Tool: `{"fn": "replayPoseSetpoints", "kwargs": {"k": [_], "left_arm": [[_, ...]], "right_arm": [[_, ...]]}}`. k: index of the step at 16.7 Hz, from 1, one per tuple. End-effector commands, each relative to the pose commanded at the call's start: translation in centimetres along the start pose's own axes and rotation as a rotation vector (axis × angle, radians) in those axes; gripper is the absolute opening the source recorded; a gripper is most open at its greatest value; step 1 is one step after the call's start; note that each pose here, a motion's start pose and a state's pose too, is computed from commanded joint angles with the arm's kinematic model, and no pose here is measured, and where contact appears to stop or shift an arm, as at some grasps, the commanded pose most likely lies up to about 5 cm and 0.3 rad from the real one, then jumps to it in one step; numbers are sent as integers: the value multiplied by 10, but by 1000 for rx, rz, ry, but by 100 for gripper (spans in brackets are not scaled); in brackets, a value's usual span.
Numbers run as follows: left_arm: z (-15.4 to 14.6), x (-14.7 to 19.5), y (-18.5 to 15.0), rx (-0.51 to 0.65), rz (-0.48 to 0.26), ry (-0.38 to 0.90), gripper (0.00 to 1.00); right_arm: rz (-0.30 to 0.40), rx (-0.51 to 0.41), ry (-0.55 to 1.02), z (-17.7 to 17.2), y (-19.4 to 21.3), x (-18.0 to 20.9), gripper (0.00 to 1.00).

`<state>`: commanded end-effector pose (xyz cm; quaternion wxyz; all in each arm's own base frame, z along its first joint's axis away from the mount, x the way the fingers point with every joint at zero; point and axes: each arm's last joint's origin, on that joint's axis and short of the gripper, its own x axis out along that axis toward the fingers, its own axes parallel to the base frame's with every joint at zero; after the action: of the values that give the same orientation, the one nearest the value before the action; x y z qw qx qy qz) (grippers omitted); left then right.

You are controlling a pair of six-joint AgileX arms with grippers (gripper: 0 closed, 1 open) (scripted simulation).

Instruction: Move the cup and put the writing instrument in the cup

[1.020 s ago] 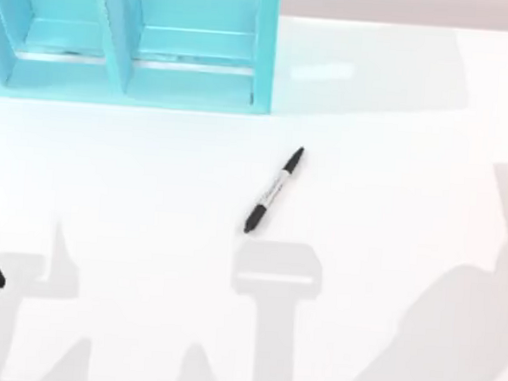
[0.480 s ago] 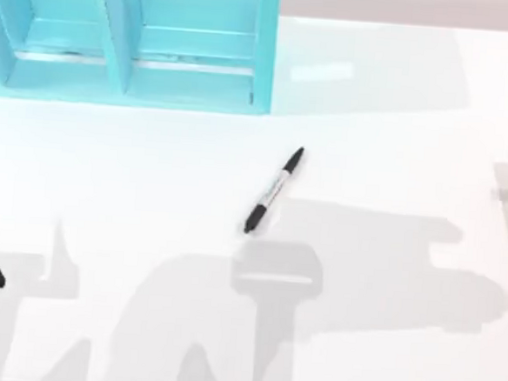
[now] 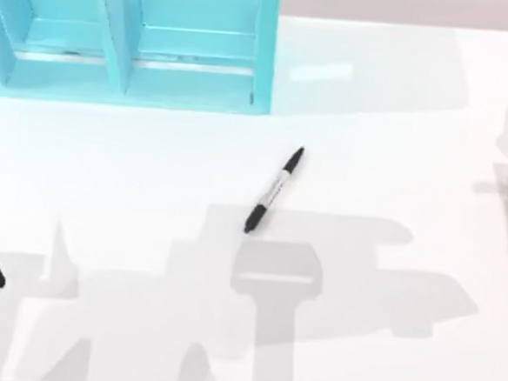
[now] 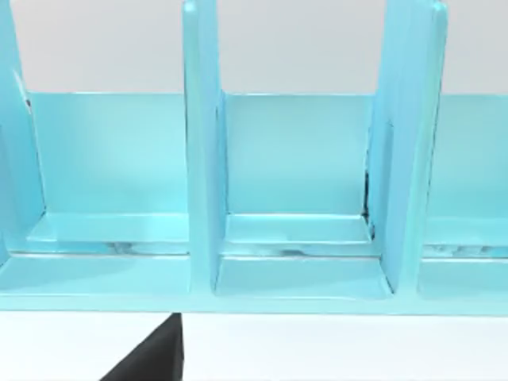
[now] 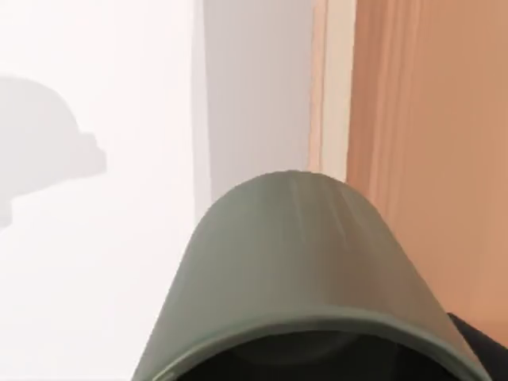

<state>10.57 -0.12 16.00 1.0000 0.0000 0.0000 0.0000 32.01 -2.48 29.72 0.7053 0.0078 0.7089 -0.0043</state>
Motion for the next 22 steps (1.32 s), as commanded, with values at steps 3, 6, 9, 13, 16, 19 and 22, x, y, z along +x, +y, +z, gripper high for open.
{"fn": "replayPoseSetpoints", "kwargs": {"k": [3,6,9,13,16,19,22], "left_arm": [[0,0,0,0,0,0,100],[0,0,0,0,0,0,100],[0,0,0,0,0,0,100],[0,0,0,0,0,0,100],[0,0,0,0,0,0,100],[0,0,0,0,0,0,100],[0,0,0,0,0,0,100]], "right_arm": [[-1,-1,-8,18,21,14,0],[0,-3,2,35,64,37,0],[3,-6,-2,42,118,60,0],[7,-7,-17,48,159,86,0],[7,-7,-17,48,159,86,0],[8,-4,-10,48,159,92,0],[9,-5,-16,49,161,106,0]]}}
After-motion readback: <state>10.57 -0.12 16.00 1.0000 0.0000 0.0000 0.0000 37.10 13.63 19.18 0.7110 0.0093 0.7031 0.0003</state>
